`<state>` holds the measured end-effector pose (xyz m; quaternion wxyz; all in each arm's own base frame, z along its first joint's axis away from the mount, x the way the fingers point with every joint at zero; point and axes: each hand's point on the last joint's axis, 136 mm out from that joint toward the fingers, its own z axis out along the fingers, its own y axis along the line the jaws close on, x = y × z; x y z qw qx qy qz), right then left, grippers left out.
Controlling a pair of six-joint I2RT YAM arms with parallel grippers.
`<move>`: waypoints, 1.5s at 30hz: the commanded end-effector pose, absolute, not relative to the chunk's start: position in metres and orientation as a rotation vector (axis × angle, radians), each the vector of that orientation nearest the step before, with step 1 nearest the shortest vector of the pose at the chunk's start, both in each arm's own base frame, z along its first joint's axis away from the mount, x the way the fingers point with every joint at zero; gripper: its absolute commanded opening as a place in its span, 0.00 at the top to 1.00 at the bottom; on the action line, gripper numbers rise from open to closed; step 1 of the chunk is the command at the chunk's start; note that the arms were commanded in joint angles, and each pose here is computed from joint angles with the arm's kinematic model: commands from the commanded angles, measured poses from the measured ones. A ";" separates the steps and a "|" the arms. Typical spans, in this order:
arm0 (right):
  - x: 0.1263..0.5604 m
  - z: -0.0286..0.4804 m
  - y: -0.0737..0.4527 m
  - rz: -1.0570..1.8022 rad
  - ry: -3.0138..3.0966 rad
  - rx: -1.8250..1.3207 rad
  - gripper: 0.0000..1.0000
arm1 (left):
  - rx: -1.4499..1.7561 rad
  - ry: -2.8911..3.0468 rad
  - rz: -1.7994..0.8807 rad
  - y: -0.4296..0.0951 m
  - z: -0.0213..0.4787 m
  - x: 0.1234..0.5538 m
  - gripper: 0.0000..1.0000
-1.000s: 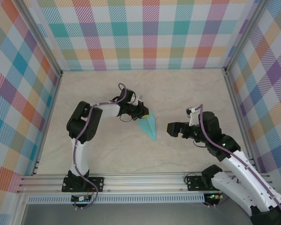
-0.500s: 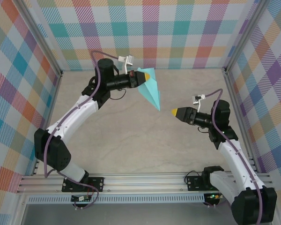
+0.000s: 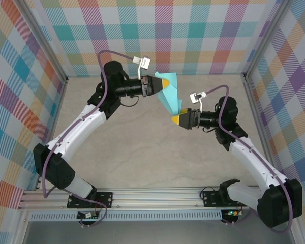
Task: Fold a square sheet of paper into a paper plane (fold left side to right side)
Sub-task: Turn over the paper at the center of the table.
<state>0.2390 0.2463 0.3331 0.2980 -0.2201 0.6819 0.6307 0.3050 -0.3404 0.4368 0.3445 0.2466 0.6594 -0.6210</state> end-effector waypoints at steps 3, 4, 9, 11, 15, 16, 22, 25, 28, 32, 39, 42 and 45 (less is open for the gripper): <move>0.242 0.359 0.248 1.597 1.718 -0.668 0.12 | 0.730 1.630 -1.610 -0.339 0.467 0.281 1.00; 0.241 0.359 0.248 1.591 1.720 -0.672 0.16 | 0.727 1.641 -1.612 -0.339 0.465 0.282 1.00; 0.242 0.356 0.248 1.577 1.742 -0.678 0.39 | 0.716 1.690 -1.621 -0.345 0.453 0.288 1.00; 0.242 0.355 0.248 1.571 1.750 -0.680 0.45 | 0.711 1.704 -1.620 -0.347 0.448 0.291 1.00; 0.243 0.346 0.247 1.526 1.796 -0.672 0.63 | 0.705 1.734 -1.574 -0.346 0.442 0.295 0.83; 0.243 0.344 0.246 1.507 1.806 -0.673 0.67 | 0.704 1.747 -1.543 -0.344 0.440 0.296 0.80; 0.247 0.315 0.241 1.342 1.930 -0.652 0.81 | 0.693 1.838 -1.300 -0.322 0.424 0.297 0.40; 0.252 0.294 0.234 1.176 2.037 -0.633 0.83 | 0.615 1.877 -1.074 -0.293 0.415 0.302 0.31; 0.257 0.270 0.224 0.904 2.175 -0.619 0.84 | 0.432 1.840 -0.877 -0.251 0.418 0.304 0.26; 0.263 0.238 0.206 0.394 2.367 -0.609 0.85 | 0.240 1.708 -0.768 -0.201 0.433 0.288 0.23; 0.263 0.189 0.182 -0.533 2.552 -0.600 0.85 | 0.001 1.598 -0.592 -0.131 0.432 0.265 0.20; 0.269 0.176 0.191 -0.813 2.514 -0.656 0.85 | -0.014 1.593 -0.577 -0.124 0.431 0.260 0.19; 0.275 0.160 0.210 -0.975 2.487 -0.728 0.86 | -0.014 1.607 -0.568 -0.123 0.429 0.259 0.19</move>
